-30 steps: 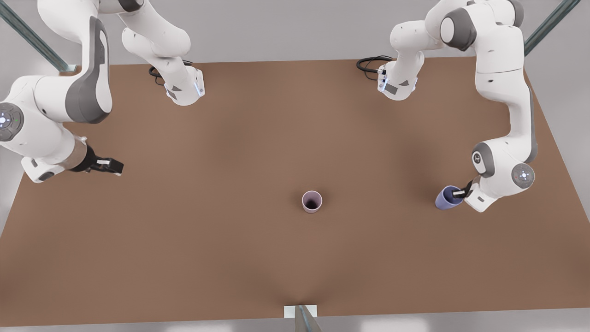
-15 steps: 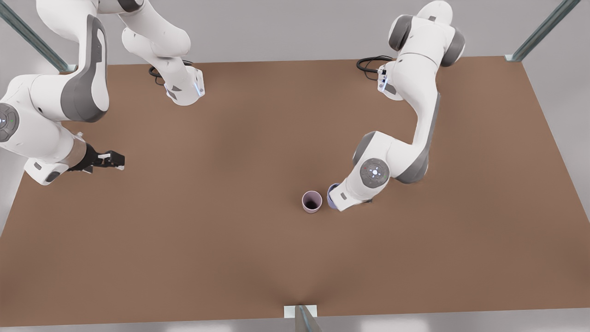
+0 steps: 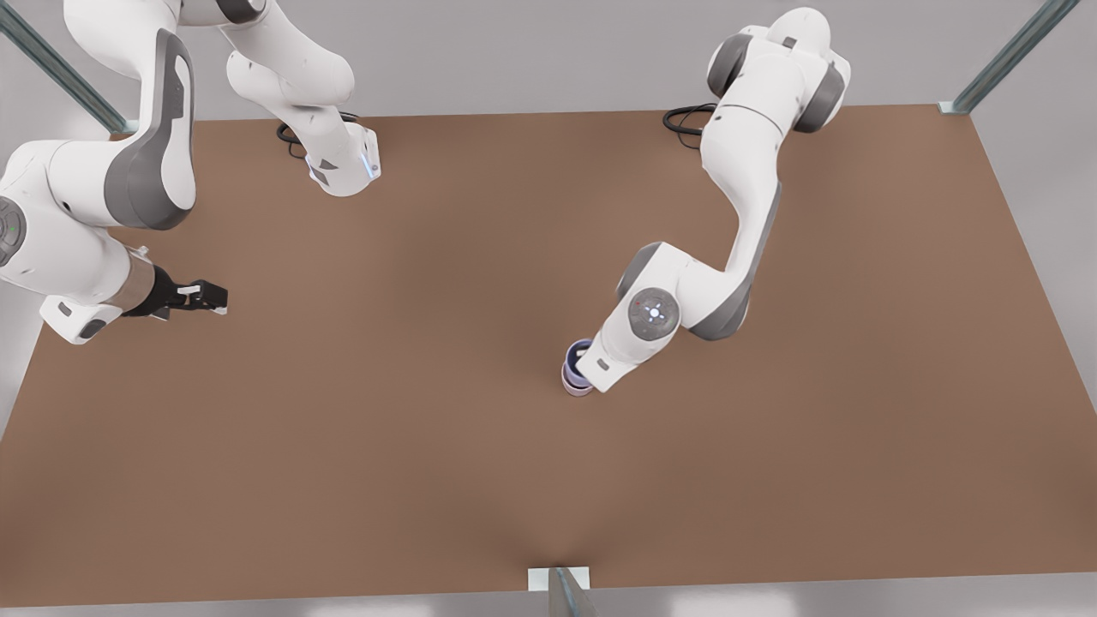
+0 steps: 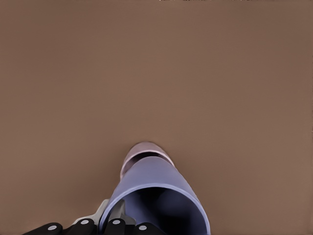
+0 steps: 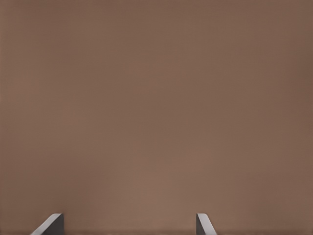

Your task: Stack the cups, with the pink cup at the bottom and the purple cup at the top

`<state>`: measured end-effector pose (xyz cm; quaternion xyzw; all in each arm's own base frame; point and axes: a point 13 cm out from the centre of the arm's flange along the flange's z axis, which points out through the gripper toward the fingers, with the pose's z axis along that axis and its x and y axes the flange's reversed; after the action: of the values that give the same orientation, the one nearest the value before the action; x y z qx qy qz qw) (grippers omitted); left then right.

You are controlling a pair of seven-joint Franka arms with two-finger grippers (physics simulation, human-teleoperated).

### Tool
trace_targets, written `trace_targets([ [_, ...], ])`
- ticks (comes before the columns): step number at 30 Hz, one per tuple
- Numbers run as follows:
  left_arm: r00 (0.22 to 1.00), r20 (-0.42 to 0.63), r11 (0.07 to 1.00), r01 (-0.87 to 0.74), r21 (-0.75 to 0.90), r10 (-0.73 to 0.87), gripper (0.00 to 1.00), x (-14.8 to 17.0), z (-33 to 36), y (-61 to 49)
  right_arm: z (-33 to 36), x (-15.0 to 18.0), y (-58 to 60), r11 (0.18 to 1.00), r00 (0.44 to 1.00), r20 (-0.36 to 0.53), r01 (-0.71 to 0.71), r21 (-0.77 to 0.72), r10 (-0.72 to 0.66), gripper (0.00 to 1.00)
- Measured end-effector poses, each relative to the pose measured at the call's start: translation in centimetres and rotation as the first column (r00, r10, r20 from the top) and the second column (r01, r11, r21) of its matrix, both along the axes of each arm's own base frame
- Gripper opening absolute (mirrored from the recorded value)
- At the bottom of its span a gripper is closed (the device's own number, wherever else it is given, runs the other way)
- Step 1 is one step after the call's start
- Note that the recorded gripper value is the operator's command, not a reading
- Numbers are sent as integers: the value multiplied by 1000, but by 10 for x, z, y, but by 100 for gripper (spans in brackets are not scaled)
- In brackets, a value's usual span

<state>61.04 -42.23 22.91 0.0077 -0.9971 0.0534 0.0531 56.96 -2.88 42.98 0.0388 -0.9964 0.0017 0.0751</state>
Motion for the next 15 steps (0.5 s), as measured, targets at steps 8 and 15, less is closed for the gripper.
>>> trace_targets([
  [8,995,0,995,-102,-5,102,21,3,-5,-4,-1,0,-3,1000,1000,-2,7,11,-7,100],
  [15,987,-25,987,-158,-7,158,21,-4,-11,-10,-1,0,-3,1000,1000,-3,7,16,-7,100],
])
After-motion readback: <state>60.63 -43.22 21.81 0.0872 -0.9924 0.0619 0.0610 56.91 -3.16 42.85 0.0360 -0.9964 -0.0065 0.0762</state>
